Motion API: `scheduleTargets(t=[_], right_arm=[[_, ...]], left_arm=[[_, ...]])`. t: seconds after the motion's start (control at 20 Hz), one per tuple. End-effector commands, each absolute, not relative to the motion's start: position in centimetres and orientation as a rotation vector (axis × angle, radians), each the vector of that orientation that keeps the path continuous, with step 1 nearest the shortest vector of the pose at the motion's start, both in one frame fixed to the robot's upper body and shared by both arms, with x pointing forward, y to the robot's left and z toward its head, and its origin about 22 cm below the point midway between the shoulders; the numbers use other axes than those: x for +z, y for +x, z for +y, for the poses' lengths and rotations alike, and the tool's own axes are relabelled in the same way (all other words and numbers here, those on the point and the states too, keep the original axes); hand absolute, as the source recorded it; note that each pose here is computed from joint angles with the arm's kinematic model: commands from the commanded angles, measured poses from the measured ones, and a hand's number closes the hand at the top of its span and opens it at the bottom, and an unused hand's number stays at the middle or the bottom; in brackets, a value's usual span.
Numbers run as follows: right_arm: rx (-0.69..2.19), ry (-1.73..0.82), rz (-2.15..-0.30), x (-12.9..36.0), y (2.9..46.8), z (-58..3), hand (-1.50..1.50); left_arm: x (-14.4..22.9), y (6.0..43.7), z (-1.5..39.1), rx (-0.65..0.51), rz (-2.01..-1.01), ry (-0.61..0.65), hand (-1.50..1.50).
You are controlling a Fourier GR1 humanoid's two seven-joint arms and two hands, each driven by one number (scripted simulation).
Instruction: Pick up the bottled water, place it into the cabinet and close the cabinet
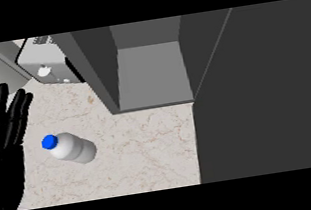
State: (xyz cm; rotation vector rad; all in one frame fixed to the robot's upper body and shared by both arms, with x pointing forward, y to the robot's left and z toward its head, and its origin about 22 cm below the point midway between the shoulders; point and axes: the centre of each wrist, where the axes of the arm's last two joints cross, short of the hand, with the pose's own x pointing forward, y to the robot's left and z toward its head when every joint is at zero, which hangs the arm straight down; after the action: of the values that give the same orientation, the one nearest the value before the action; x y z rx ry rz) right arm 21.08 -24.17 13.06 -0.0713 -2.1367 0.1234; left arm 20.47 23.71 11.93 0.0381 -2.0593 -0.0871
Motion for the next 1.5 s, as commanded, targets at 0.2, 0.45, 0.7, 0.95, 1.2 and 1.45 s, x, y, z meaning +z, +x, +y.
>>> scheduleTargets(t=[0.2,0.45,0.7,0.95,1.2,1.45], right_arm=[[0.157,-0.037,-2.092,13.4,18.7,-23.4,-1.50],[0.212,0.259,-2.013,14.0,16.8,-21.1,-1.50],[0.216,0.277,-2.001,15.1,13.7,-20.3,-1.50],[0.198,0.277,-1.995,17.1,11.5,-18.7,-1.50],[0.203,0.282,-1.998,17.0,11.1,-17.9,-1.50],[0.189,0.261,-2.002,17.3,9.8,-18.1,-1.50]], left_arm=[[11.9,19.4,25.2,0.327,-1.999,0.469,-1.50],[12.6,18.5,25.0,0.733,-1.804,0.451,-1.50],[16.0,16.2,21.7,0.796,-1.801,0.467,-1.50],[17.7,14.9,20.6,0.783,-1.780,0.498,-1.50],[18.1,13.7,20.1,0.793,-1.756,0.502,-1.50],[18.4,13.8,20.0,0.785,-1.741,0.500,-1.50]])
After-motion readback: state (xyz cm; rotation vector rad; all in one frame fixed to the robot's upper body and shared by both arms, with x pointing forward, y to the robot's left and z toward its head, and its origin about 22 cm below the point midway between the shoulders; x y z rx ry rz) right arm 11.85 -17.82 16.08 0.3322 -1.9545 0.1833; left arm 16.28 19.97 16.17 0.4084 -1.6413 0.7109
